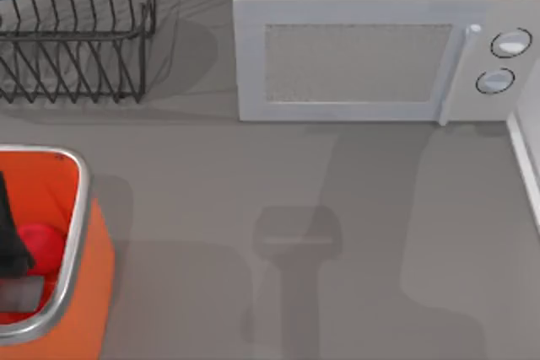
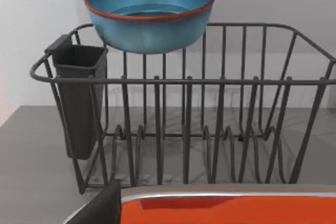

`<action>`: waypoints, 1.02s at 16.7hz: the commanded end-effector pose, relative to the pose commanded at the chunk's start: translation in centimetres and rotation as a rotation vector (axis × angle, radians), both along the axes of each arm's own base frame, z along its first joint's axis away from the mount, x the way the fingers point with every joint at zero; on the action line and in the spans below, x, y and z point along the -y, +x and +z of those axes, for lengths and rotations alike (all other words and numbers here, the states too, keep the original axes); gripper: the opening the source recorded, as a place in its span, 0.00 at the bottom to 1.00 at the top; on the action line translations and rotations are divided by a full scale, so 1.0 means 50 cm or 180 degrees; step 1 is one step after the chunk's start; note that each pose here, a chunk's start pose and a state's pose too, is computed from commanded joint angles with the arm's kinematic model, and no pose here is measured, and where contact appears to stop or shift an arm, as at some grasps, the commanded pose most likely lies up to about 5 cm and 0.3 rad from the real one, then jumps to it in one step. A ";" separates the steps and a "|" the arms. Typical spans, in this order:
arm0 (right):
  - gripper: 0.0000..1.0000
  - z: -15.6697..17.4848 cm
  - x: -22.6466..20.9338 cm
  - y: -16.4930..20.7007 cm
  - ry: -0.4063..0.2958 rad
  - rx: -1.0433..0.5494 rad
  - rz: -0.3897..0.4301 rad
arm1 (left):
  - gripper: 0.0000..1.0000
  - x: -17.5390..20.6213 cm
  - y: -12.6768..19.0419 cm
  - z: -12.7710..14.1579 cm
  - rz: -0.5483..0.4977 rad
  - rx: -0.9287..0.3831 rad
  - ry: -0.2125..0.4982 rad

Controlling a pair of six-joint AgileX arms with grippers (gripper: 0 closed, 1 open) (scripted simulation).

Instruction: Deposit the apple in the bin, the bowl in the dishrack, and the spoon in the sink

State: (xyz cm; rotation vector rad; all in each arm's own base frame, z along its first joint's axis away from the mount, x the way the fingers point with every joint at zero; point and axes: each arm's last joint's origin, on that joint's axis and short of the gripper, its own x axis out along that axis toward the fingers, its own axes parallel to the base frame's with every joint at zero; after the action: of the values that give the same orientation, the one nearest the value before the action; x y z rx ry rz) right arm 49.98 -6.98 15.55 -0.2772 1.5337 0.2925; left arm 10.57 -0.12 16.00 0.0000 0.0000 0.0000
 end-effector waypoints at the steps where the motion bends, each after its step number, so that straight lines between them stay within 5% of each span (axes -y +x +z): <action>1: 0.00 0.000 0.000 0.000 0.0000 0.0000 0.0000 | 1.00 0.000 0.000 0.000 0.0000 0.0000 0.0000; 2: 0.00 0.000 0.000 0.000 0.0000 0.0000 0.0000 | 1.00 0.000 0.000 0.000 0.0000 0.0000 0.0000; 15: 0.98 0.000 0.000 0.000 0.0000 0.0000 0.0000 | 1.00 0.000 0.000 0.000 0.0000 0.0000 0.0000; 17: 1.00 0.000 0.000 0.000 0.0000 0.0000 0.0000 | 1.00 0.000 0.000 0.000 0.0000 0.0000 0.0000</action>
State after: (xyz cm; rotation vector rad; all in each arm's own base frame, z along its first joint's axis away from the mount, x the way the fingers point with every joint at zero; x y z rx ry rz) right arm 49.98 -6.98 15.55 -0.2772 1.5337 0.2925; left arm 10.57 -0.12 16.00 0.0000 0.0000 0.0000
